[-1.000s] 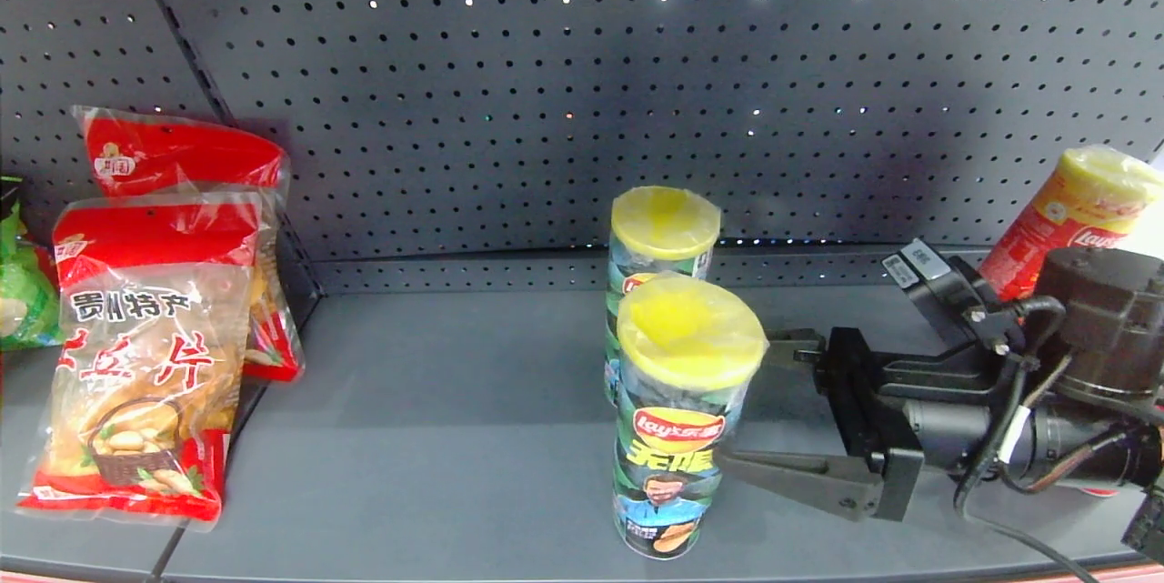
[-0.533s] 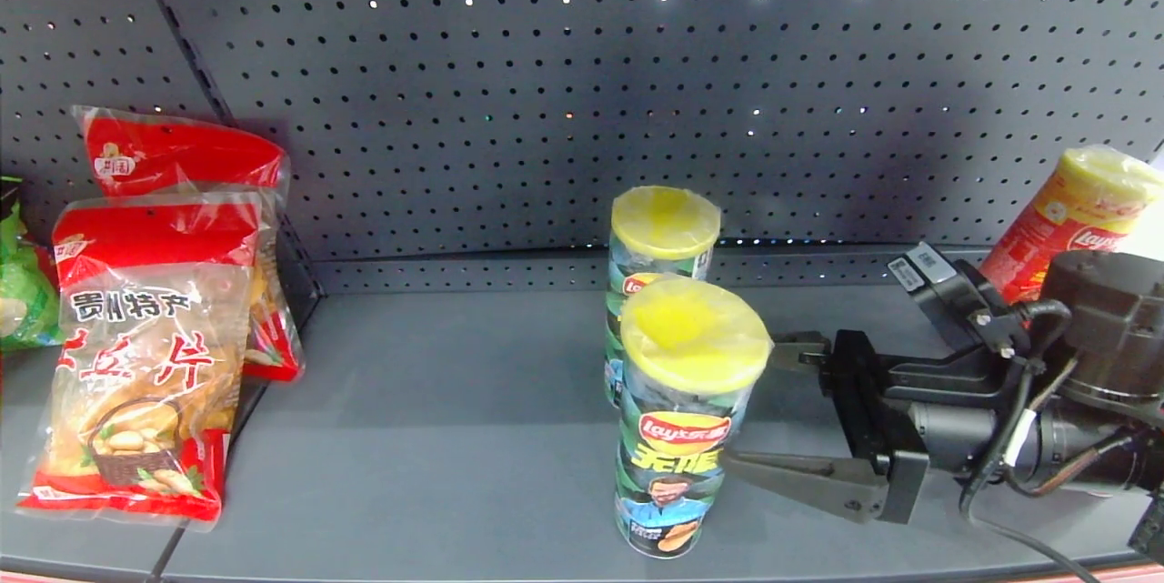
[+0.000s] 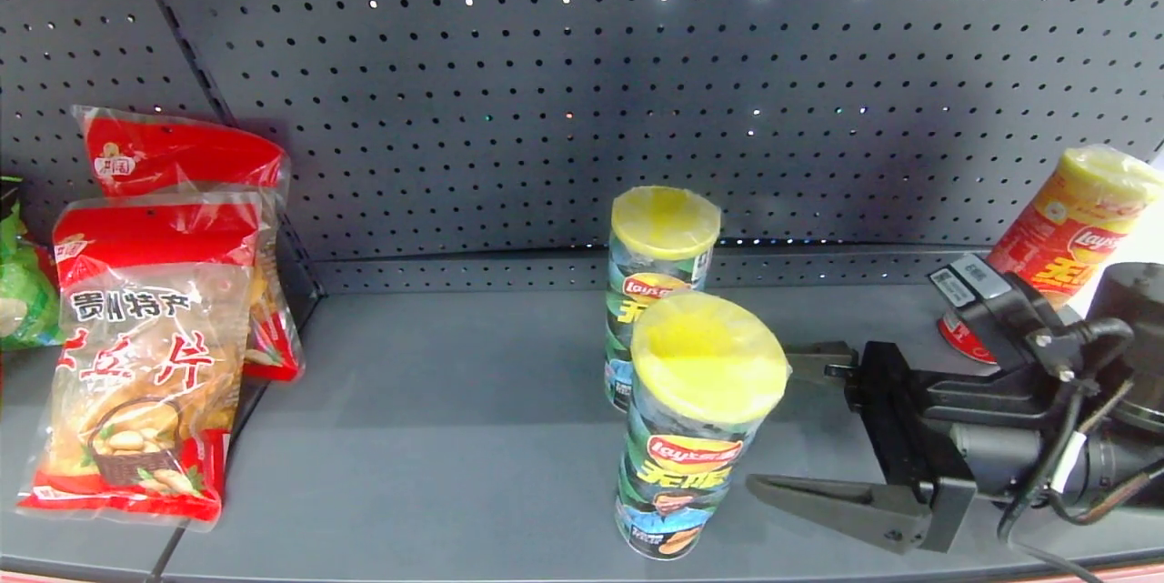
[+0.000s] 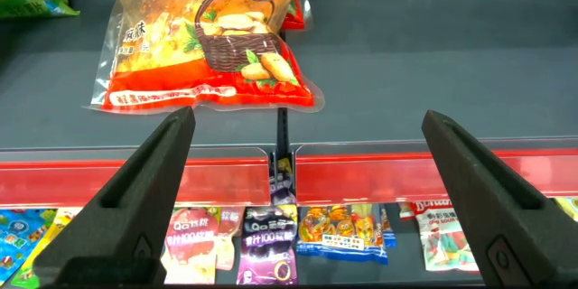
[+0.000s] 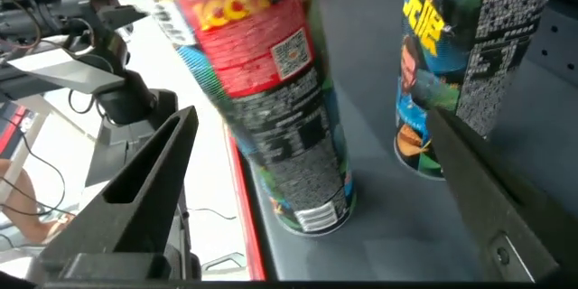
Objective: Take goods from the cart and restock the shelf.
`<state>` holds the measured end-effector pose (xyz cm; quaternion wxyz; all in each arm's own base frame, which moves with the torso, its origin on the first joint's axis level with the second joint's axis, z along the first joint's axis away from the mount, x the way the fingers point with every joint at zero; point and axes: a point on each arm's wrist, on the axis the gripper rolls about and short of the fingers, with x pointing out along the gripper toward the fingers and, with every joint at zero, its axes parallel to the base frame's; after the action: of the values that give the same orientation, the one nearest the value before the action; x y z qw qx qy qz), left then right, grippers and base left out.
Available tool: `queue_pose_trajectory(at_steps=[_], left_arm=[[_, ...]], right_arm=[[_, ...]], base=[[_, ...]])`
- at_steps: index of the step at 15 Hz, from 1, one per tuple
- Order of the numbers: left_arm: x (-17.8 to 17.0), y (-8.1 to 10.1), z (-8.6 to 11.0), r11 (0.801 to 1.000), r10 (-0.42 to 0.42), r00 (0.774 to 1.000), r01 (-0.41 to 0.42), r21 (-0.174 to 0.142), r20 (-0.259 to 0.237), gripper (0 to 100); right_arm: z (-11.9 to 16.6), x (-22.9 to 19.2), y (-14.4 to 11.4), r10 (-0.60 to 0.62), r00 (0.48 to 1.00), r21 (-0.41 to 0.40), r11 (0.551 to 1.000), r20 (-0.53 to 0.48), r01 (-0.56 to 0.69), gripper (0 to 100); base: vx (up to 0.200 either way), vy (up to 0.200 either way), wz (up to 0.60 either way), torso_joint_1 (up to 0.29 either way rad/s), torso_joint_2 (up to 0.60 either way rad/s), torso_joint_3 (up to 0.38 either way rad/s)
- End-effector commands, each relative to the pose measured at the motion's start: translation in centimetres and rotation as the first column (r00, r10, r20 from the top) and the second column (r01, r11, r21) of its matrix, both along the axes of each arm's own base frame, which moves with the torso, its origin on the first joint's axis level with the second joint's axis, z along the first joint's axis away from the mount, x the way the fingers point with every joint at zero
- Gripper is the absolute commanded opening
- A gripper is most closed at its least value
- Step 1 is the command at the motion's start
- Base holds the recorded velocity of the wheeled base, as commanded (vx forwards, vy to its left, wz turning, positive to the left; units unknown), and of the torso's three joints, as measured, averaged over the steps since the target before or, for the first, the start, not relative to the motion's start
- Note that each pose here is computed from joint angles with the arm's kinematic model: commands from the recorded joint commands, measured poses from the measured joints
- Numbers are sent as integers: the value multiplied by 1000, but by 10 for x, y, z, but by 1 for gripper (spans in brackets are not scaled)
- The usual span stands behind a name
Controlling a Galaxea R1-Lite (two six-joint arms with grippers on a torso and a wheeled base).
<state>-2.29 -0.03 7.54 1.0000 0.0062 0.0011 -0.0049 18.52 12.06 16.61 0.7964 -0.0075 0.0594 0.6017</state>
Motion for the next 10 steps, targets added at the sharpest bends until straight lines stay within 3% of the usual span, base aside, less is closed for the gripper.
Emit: queue_pose_trajectory(at_steps=[1,7,10], left_arm=[[0,0,0,1000,-1,1000,1,0,-2,100],[0,0,0,1000,1,1000,-1,0,-1,100],[0,0,0,1000,1,1000,-1,0,-2,100]], right_arm=[[7,-10,-10,-19,999,19,1000,33,18,100],[33,-59,-55,-161,968,113,984,193,141,100],[37,-88,-87,-357,889,167,932,286,321,100]], base=[[0,0,0,0,0,0],[0,0,0,0,0,0],[0,0,0,0,0,0]])
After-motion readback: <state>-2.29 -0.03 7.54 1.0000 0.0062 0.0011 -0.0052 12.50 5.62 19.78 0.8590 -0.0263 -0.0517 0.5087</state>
